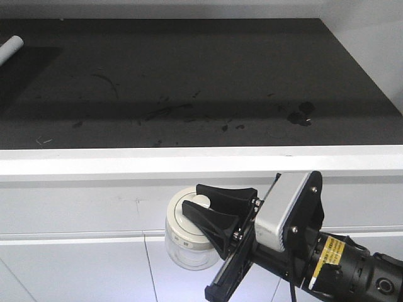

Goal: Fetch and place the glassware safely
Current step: 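Hold the jar in the right gripper while the base turns away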

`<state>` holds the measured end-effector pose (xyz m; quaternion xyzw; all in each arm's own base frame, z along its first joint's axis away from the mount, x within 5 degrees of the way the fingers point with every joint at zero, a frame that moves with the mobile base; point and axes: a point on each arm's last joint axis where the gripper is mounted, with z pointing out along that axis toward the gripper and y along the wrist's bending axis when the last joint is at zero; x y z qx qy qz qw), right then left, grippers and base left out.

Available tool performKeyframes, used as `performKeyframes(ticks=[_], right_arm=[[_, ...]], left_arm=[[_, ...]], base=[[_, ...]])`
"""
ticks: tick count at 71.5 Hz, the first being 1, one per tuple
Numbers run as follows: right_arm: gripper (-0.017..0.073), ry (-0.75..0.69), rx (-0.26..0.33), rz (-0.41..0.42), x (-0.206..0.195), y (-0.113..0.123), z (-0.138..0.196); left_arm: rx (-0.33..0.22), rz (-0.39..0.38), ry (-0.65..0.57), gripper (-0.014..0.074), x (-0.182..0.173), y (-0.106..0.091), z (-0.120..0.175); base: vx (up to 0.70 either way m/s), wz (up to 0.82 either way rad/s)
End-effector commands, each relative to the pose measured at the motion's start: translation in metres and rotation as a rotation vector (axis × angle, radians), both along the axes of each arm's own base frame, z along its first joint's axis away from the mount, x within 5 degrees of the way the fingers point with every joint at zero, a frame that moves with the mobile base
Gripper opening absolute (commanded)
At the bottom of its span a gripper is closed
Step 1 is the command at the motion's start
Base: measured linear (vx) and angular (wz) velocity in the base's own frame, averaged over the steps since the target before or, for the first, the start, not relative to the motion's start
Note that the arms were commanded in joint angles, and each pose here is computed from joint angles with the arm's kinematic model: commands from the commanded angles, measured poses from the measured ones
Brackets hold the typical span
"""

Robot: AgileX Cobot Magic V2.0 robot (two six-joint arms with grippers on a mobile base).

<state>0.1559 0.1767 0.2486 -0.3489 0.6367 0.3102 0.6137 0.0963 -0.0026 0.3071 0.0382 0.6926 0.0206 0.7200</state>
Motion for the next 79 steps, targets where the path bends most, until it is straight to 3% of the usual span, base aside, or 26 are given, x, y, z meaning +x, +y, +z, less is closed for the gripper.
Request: performKeyframes(ticks=[1, 46, 79], right_arm=[[-0.0003, -0.097, 0.134, 0.015, -0.0014, 0.0007, 0.0255], [-0.0003, -0.098, 0.135, 0.015, -0.0014, 0.0007, 0.0256], [-0.0003, -0.098, 0.135, 0.015, -0.0014, 0.0007, 0.0256]], left_arm=[[-0.014, -0.003, -0.089, -0.0007, -0.0002, -0.0002, 0.0145], [-0.014, -0.003, -0.089, -0.0007, -0.0002, -0.0002, 0.0145], [-0.014, -0.003, -0.089, -0.0007, -0.0002, -0.0002, 0.0145]], base=[[0.00, 0.00], [-0.02, 0.08], [-0.09, 0.42]])
